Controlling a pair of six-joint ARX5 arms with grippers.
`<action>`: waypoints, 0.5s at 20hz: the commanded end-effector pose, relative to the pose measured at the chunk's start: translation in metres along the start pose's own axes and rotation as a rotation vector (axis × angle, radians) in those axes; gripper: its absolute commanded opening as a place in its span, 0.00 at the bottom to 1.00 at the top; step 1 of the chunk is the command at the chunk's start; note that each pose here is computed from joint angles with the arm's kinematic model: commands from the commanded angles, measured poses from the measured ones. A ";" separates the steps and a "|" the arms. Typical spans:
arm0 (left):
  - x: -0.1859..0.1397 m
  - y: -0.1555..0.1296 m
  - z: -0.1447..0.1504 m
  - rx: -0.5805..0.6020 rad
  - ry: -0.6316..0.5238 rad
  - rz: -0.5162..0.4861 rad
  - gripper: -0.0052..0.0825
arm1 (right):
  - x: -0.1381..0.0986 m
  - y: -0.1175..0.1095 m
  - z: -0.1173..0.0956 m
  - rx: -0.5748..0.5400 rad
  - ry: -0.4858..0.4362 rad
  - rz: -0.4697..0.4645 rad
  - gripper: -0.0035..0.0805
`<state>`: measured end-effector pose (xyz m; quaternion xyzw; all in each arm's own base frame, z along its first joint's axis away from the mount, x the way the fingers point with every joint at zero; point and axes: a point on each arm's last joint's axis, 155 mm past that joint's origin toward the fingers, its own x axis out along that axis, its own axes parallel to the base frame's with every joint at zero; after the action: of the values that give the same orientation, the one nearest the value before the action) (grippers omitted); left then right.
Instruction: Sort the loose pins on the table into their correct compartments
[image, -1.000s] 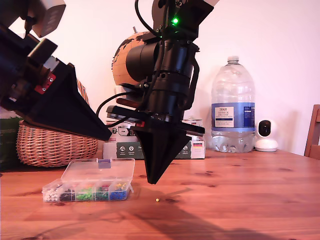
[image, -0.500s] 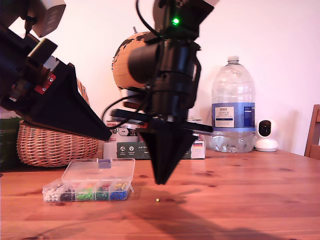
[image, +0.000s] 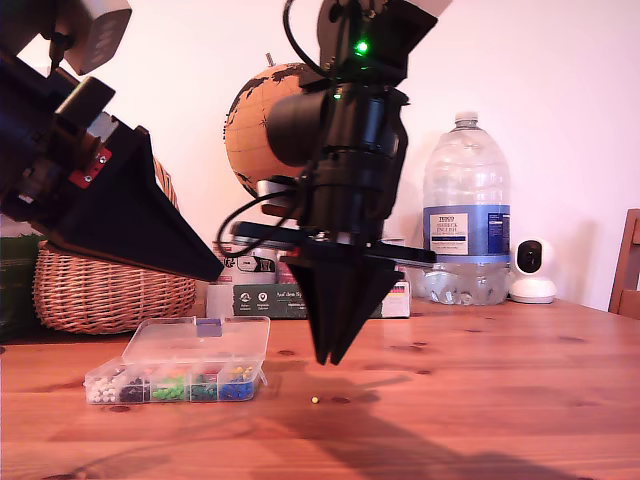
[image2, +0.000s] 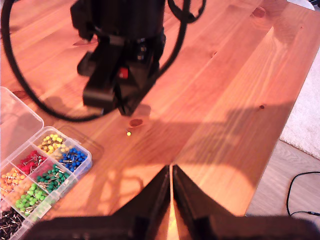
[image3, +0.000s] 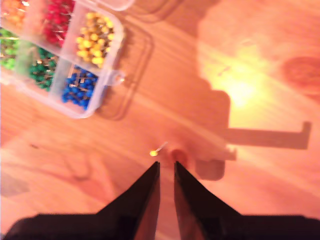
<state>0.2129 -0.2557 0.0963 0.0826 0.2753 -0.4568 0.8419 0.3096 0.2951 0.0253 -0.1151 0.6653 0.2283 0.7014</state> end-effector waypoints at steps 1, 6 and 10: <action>0.002 -0.001 -0.011 -0.002 0.025 -0.004 0.03 | 0.004 0.007 -0.001 -0.019 0.003 -0.010 0.13; 0.002 -0.001 -0.011 -0.002 0.025 -0.004 0.03 | 0.005 0.007 0.002 -0.061 -0.012 -0.015 0.13; 0.002 -0.001 -0.011 -0.002 0.025 -0.004 0.03 | 0.005 0.009 -0.007 -0.061 0.027 0.001 0.13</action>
<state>0.2129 -0.2557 0.0963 0.0826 0.2751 -0.4568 0.8419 0.3014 0.2981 0.0248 -0.1371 0.6647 0.2448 0.6925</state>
